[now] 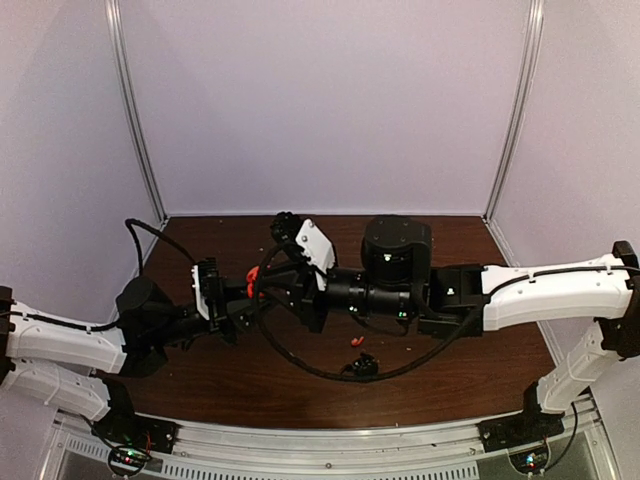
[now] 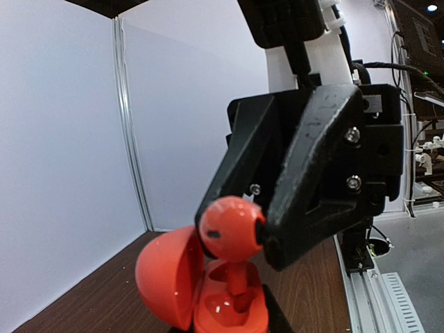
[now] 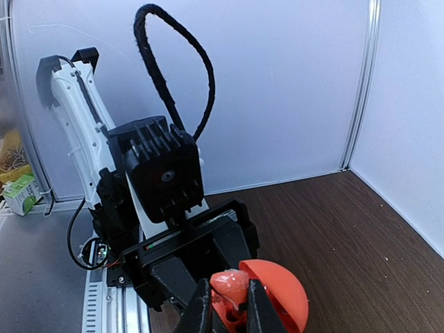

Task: Insert the wireless bluetooth earbuds into the charging case
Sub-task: Insert the left earbud into the left side groove of the charging case.

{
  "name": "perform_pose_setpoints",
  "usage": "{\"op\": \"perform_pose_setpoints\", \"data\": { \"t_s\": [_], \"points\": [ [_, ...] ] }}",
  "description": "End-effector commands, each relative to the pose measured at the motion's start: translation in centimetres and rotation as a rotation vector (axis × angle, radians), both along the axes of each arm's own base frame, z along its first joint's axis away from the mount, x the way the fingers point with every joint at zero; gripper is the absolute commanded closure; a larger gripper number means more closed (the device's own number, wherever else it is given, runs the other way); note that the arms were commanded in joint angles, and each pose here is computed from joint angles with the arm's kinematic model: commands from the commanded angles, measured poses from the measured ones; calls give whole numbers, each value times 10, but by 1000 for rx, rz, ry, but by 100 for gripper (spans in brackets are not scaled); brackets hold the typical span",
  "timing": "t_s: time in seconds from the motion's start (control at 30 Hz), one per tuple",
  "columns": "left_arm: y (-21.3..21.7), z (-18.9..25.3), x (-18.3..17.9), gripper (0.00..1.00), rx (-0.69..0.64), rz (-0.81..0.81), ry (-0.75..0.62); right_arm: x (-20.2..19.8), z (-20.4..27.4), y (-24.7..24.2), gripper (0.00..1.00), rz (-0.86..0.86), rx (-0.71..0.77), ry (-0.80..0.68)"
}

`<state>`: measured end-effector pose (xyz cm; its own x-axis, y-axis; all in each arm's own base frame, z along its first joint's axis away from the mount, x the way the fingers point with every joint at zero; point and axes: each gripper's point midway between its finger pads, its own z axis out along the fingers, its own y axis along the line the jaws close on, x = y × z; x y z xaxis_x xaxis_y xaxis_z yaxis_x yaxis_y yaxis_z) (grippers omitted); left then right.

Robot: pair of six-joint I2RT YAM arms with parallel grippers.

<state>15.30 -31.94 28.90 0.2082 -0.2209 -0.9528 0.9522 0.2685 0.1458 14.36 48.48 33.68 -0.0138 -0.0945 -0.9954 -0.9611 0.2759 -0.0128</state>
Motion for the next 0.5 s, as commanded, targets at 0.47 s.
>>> {"op": "perform_pose_setpoints", "data": {
  "t_s": [0.47],
  "points": [
    [5,24,2,100,-84,27,-25,11,-7,2,90,-73,-46,18]
  ]
}}
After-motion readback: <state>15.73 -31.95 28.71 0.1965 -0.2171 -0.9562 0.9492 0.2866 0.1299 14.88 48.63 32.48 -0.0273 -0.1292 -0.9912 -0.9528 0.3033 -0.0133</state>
